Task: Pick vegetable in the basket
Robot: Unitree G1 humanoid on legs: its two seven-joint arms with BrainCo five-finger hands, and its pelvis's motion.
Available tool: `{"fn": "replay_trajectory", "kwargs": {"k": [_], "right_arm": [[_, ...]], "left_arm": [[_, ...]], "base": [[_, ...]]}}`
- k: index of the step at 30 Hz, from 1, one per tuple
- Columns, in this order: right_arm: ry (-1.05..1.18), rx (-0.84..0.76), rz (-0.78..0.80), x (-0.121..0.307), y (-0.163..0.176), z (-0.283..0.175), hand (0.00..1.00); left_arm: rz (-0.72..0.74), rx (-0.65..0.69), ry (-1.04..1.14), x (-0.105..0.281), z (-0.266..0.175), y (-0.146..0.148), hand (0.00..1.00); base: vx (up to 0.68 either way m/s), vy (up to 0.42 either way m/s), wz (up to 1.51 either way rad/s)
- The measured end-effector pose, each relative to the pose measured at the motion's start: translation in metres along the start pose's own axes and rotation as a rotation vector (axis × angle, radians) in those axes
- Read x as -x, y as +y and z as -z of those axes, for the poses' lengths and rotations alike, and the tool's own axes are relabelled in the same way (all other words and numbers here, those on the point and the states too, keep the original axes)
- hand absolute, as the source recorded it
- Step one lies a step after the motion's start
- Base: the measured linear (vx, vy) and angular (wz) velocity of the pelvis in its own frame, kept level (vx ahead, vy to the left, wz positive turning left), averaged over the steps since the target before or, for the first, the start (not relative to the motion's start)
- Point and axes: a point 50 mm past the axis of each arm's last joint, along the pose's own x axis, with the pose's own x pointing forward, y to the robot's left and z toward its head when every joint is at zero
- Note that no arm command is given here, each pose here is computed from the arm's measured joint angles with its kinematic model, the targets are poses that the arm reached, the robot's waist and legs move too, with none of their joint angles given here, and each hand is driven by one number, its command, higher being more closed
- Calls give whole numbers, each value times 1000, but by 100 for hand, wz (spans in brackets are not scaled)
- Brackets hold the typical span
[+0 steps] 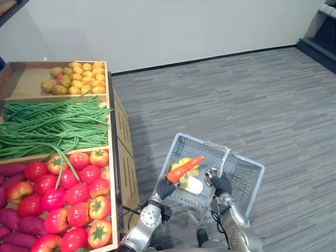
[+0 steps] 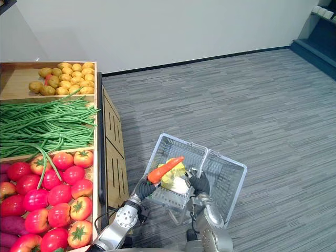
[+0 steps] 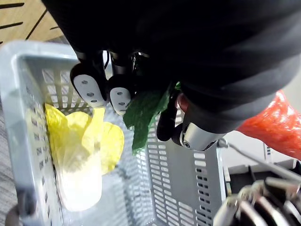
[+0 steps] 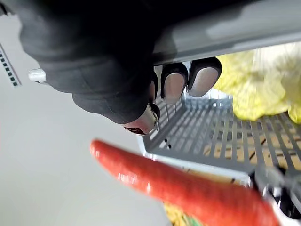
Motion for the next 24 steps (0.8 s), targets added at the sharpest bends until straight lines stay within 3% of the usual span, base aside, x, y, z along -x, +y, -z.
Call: {"fn": "replay_trajectory", "kwargs": {"k": [1,10,11,16,17,21,24], "right_arm": [[12,-16,-15,0,3,2,100],[94,-109,-120,5,20,19,100],[44,-63,-2,11,-8,10,100],[11,-2,44,12,-22,1,100],[-21,-1,96,14,-31,-5,100],[-34,313,421,37,-91,-22,100],[-32,461,470,43,-104,-34,100]], "left_arm": [[6,-9,-2,-2,-1,0,0],[55,-68,64,-11,10,-9,0],[-75,13,-65,-6,-17,18,0],[-108,19,-73,-3,-16,28,0],[-168,70,-97,7,-20,36,0],[-402,270,-123,43,-10,81,0],[-469,291,-61,57,10,99,0]], "base": [[-28,-36,11],[-50,-50,5],[-64,-55,6],[-27,-16,1],[-19,-12,14],[10,-19,24],[0,4,10]]}}
